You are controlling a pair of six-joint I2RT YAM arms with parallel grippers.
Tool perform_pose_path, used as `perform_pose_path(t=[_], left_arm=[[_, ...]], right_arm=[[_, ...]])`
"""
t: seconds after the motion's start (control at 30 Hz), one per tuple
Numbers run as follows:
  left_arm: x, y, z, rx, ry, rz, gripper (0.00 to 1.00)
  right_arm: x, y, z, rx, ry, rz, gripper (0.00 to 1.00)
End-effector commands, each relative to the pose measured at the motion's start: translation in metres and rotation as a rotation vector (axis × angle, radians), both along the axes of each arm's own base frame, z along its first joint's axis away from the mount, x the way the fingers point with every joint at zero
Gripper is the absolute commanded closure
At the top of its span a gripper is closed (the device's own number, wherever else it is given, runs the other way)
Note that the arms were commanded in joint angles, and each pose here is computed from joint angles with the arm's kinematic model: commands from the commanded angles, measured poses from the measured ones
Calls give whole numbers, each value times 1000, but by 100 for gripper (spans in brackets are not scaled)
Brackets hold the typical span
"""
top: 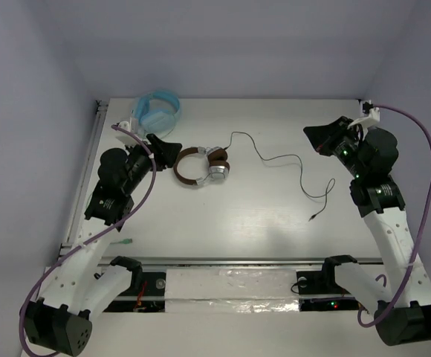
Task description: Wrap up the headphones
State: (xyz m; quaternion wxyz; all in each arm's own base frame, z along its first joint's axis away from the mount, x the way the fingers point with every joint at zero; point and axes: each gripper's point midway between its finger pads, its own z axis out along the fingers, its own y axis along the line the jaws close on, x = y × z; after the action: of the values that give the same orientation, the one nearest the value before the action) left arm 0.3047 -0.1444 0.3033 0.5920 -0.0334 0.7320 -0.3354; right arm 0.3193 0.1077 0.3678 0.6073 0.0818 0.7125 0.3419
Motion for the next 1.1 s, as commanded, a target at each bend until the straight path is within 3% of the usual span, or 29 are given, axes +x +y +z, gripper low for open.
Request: perform_pose_path(t=[0.0, 0.03, 0.1, 0.13, 0.2, 0.23, 0.27, 0.33, 0.5, 0.53, 0.67, 0.83, 0.93, 0.97, 1.07], left_arm=[[1, 3, 25, -15, -58, 23, 46], [3, 8, 23, -9, -47, 50, 45], [4, 11, 19, -2, -30, 70, 47], [5, 11, 16, -4, -19, 75, 52], [9, 12, 7, -9, -5, 88, 78], [9, 13, 4, -7, -1, 96, 78], [12, 14, -3, -2, 20, 107, 90], [17, 19, -20, 22, 80, 142, 100], [21, 24, -63, 108, 197, 231, 100], [18, 34, -77, 175, 237, 313, 100], [7, 19, -102, 349, 298, 385, 100], [11, 19, -136, 367, 368, 433, 100], [23, 26, -154, 390, 387, 502, 81], [33, 36, -166, 396, 421, 529, 69], [57, 31, -181, 373, 456, 504, 56]], right_arm=[[-7, 1, 20, -13, -92, 20, 95], [-9, 1, 21, -15, -95, 20, 100], [-11, 4, 23, -15, -97, 38, 100], [-12, 5, 22, -16, -92, 45, 100], [-11, 8, 17, -19, -78, 54, 100], [-11, 7, 16, -20, -75, 48, 100], [-9, 6, 13, -24, -72, 41, 100], [-5, 11, -4, -32, -38, 47, 100], [3, 25, -42, -24, 40, 59, 100], [3, 28, -45, -32, 47, 51, 100], [0, 60, -58, -47, 72, 106, 100], [-5, 89, -63, -33, 64, 159, 100], [-9, 103, -73, -48, 78, 199, 100], [-7, 104, -75, -49, 80, 196, 100], [-10, 113, -82, -54, 89, 224, 100]])
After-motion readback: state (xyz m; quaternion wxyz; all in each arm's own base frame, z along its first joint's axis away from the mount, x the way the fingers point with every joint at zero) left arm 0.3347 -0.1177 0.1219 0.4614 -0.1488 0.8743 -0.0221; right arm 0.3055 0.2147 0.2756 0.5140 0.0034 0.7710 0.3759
